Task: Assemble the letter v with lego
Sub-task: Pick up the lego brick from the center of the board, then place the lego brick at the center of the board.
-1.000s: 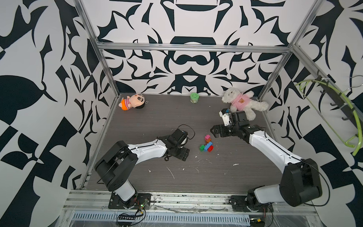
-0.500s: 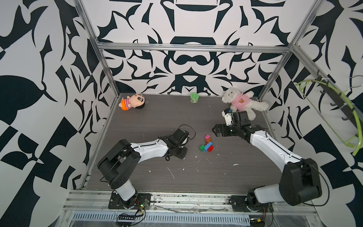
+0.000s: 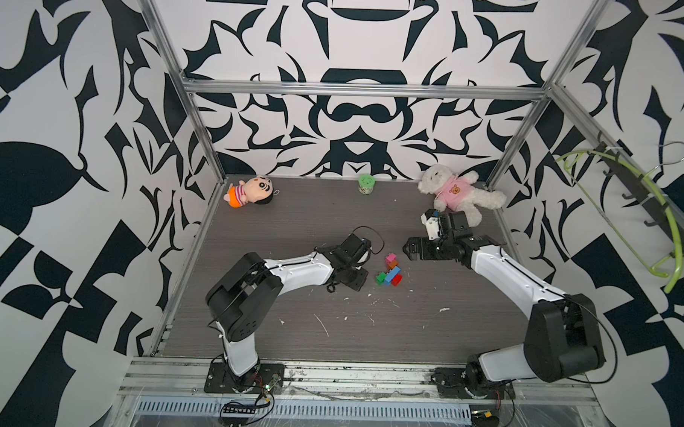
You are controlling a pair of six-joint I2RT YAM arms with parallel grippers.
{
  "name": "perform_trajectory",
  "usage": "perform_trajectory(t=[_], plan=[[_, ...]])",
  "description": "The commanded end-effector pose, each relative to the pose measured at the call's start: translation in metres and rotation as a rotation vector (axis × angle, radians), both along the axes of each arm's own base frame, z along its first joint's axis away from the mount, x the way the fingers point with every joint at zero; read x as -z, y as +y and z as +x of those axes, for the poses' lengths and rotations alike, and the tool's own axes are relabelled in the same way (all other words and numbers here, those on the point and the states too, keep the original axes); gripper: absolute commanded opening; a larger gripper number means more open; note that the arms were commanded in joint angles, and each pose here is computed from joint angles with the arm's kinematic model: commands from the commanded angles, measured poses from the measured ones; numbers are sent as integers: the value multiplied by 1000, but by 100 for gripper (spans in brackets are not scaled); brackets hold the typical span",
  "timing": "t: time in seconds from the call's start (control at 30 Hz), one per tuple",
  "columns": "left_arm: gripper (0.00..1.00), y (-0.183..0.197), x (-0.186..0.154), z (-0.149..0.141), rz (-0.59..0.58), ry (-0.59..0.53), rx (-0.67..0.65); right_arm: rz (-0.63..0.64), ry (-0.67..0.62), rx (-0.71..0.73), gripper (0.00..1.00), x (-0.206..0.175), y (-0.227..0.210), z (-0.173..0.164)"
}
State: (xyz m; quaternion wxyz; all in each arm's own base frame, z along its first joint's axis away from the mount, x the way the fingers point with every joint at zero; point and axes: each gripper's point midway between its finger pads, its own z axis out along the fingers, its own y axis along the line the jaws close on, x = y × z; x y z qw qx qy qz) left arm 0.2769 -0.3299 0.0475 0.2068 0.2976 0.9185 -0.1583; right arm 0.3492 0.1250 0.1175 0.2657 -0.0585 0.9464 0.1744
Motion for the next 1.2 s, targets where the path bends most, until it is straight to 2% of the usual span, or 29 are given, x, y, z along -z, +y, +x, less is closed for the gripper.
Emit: perform_trajectory(t=[0.0,0.53,0.8,0.9,1.17], plan=[[25,-5,7,1,61,19,21,6,29,23,100,6,-1,-2],[37,-19,14,-2,97,27,49,-5,60,42,100,16,-6,-12],[36,-25,16,-1,77,23,42,-8,64,41,100,18,-7,-14],[31,-26,15,-2,64,20,53,-12,68,40,100,21,-7,-15],[32,-27,13,-3,61,23,74,-14,72,42,100,23,-8,-16]])
